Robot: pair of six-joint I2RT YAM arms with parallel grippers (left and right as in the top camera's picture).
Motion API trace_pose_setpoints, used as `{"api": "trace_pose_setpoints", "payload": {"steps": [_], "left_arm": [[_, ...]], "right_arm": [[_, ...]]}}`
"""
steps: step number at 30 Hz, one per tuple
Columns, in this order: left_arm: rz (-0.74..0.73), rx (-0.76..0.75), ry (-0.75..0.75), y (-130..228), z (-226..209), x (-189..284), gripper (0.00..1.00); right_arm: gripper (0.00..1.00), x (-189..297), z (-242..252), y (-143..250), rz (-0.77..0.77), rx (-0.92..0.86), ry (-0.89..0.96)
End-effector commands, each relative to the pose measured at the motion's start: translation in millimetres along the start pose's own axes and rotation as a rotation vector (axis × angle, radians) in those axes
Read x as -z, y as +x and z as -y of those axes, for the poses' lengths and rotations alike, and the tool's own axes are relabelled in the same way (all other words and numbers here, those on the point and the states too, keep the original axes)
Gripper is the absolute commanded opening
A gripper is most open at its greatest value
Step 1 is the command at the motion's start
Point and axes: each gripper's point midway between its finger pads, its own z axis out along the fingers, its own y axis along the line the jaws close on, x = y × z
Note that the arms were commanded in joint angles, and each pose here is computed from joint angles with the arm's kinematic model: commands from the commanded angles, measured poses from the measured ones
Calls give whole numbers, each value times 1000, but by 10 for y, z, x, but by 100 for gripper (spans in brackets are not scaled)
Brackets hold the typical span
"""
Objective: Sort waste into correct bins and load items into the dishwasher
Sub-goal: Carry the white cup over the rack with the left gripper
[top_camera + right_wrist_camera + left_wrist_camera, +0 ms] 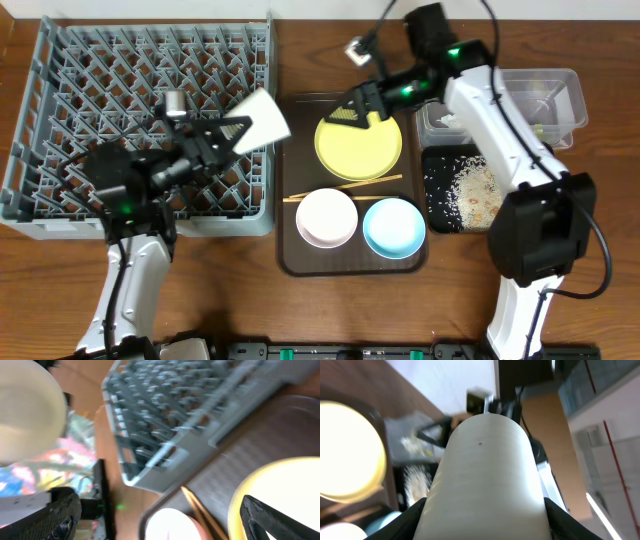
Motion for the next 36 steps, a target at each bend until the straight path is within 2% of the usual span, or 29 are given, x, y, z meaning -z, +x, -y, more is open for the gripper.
{"api": "trace_pose_setpoints", "payload": {"steps": [1,7,10,16,21,27,36], "left_arm": [[99,-81,-22,-236,5,129,36],[298,44,-144,-564,-360,369,36],[355,59,-195,-650,-469,417,36],[324,18,-305,-747,-419,420,36],[311,-23,-506,-802,-363,492,36],[255,-72,-839,-609,-366,612,36],[73,-45,-1263,50,-698,829,37]], "right_arm": [[99,121,217,29,3,-36,77],[99,177,287,38,6,-48,101],[99,181,316,48,1,-50,119],[99,143,287,53,-5,-45,114],[99,131,278,57,-8,-44,112],[99,133,279,56,-8,-44,113],[99,130,272,78,-15,-53,111]]}}
